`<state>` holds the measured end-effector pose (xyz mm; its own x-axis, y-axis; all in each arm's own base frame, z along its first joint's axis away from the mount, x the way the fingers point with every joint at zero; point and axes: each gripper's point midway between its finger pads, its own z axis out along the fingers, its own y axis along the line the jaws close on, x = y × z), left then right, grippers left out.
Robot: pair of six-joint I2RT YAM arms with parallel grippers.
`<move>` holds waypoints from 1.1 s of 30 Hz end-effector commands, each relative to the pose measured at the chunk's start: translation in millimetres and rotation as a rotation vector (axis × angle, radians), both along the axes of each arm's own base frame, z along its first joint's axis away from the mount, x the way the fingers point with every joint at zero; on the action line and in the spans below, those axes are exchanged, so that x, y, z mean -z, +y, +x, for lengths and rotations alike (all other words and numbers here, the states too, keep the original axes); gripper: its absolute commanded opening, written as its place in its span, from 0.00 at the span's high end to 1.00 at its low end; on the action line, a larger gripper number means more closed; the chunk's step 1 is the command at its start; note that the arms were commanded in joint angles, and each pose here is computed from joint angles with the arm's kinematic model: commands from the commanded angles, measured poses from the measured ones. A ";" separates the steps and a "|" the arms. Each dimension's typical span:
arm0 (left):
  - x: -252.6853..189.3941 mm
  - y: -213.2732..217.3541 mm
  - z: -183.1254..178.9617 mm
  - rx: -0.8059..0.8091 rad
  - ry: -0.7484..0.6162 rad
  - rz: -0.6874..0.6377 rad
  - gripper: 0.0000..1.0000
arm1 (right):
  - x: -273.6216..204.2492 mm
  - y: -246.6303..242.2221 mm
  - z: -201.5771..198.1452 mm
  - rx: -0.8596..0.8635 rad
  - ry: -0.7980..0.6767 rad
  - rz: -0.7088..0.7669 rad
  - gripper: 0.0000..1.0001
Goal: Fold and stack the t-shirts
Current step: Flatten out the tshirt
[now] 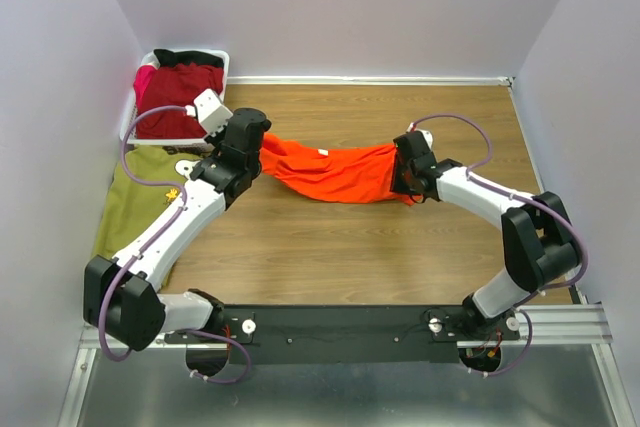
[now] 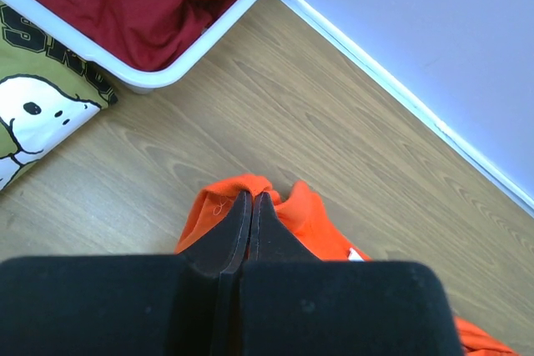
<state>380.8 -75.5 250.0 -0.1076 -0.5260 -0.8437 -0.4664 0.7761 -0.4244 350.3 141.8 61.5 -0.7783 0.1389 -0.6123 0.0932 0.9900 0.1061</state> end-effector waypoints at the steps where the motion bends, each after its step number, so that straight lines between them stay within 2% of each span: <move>1: -0.6 6.9 3.1 -0.051 -0.003 0.019 1.00 | 11.3 13.9 -11.1 -0.027 0.023 0.046 0.59; 8: 1.3 6.0 4.1 -0.046 0.006 0.026 1.00 | 30.3 12.3 -15.2 -0.017 0.062 0.019 0.62; 10: 1.5 6.4 3.9 -0.047 0.007 0.029 1.00 | 31.3 12.4 -13.4 -0.013 0.062 0.016 0.70; 11: 1.2 6.8 3.5 -0.049 0.007 0.029 1.00 | 31.0 13.8 -13.3 -0.015 0.063 0.019 0.85; 12: 1.0 7.2 3.2 -0.049 0.009 0.032 1.00 | 30.0 14.3 -12.9 -0.017 0.061 0.021 0.95; 13: 0.0 8.1 3.1 -0.053 0.006 0.031 1.00 | 27.4 15.3 -12.2 -0.018 0.055 0.027 0.99; 17: -16.3 11.3 4.5 -0.065 -0.030 0.019 1.00 | -2.7 15.4 -5.4 -0.012 -0.012 0.038 0.99; 20: -36.4 15.3 6.9 -0.074 -0.073 -0.002 1.00 | -45.7 3.8 1.4 0.020 -0.106 0.011 0.99; 21: -42.9 15.1 7.3 -0.071 -0.089 -0.011 1.00 | -73.6 2.2 7.6 0.029 -0.170 0.018 0.99; 23: -62.4 16.7 9.5 -0.060 -0.144 -0.041 1.00 | -102.0 -13.8 10.6 0.062 -0.232 -0.041 0.99; 27: -92.7 22.1 9.4 -0.041 -0.237 -0.102 1.00 | -182.3 -40.2 19.0 0.157 -0.413 -0.103 0.99; 28: -99.0 23.7 8.6 -0.040 -0.255 -0.113 1.00 | -214.7 -51.4 21.5 0.212 -0.488 -0.113 0.99; 33: -152.2 27.2 2.1 0.035 -0.428 -0.203 1.00 | -293.0 -76.7 23.1 0.306 -0.644 -0.169 0.99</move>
<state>388.9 -49.7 325.1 0.0687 -0.6029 -0.7949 -0.3959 0.7148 -0.5764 378.6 108.8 292.8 -0.3328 0.2265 -0.9154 0.1872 0.9673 0.1713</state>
